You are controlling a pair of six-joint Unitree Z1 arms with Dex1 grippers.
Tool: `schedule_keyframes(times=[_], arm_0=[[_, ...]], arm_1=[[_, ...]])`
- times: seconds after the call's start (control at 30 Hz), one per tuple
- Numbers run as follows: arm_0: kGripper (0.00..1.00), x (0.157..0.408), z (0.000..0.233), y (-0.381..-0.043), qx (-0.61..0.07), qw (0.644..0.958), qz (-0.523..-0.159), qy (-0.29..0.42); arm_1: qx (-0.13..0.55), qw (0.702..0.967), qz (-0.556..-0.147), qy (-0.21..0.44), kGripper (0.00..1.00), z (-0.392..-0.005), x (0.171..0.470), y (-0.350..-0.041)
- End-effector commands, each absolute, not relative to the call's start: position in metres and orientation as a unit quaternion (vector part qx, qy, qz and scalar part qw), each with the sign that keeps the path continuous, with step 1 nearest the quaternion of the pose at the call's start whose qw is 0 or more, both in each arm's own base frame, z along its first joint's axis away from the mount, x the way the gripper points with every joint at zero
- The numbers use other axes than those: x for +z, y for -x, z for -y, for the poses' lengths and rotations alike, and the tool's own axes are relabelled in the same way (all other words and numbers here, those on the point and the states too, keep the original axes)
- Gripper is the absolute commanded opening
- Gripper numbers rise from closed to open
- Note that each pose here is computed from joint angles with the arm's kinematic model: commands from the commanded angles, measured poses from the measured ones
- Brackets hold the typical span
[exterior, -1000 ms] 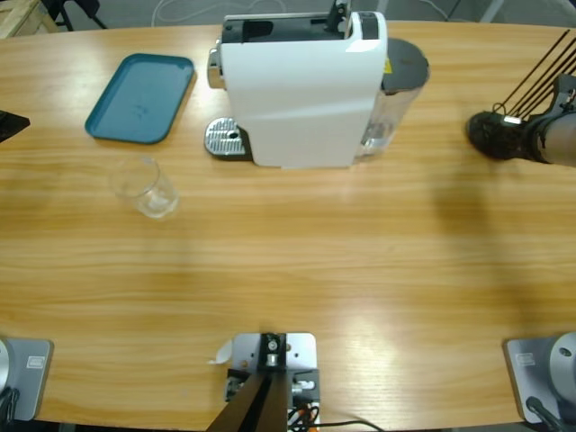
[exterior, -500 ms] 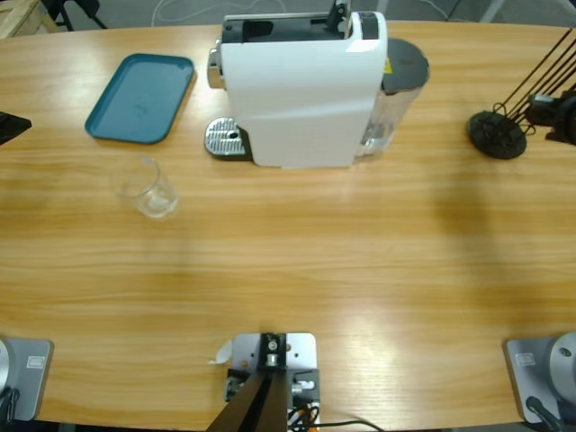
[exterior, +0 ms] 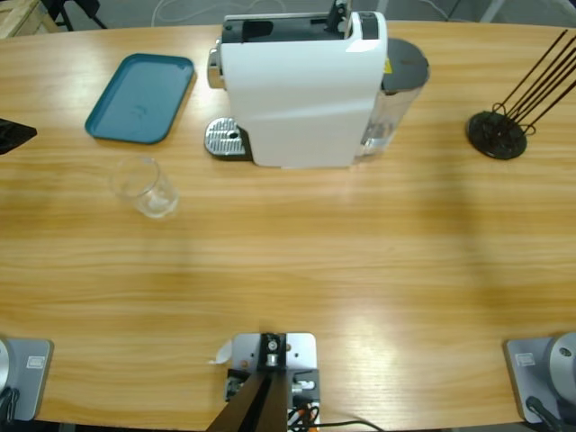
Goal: Pour coffee
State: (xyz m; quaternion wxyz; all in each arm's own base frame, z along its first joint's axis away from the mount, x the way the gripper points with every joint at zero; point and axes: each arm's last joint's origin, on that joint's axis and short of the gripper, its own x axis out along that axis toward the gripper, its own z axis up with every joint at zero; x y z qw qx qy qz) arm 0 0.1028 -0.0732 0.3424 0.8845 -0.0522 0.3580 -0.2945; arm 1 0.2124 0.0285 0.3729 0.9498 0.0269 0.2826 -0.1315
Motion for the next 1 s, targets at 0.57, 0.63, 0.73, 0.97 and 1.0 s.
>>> schedule_keyframes(times=[0.57, 0.63, 0.73, 0.97, 1.0], arm_0=[[0.931, 0.326, 0.088, -0.104, -0.346, 0.864, -0.366, -0.007], [0.941, 0.327, 0.089, -0.103, -0.349, 0.863, -0.364, -0.008], [0.950, 0.329, 0.085, -0.099, -0.352, 0.867, -0.353, -0.011], [0.943, 0.329, 0.084, -0.099, -0.344, 0.872, -0.348, -0.013], [0.941, 0.329, 0.084, -0.099, -0.345, 0.872, -0.347, -0.013]], arm_1=[[0.561, 0.716, -0.193, 0.369, 0.000, -0.213, 0.397, -0.136], [0.575, 0.708, -0.183, 0.367, 0.000, -0.236, 0.403, -0.148], [0.587, 0.699, -0.170, 0.372, 0.000, -0.267, 0.407, -0.166], [0.590, 0.678, -0.161, 0.408, 0.000, -0.313, 0.391, -0.205], [0.587, 0.680, -0.164, 0.409, 0.000, -0.314, 0.389, -0.211]])
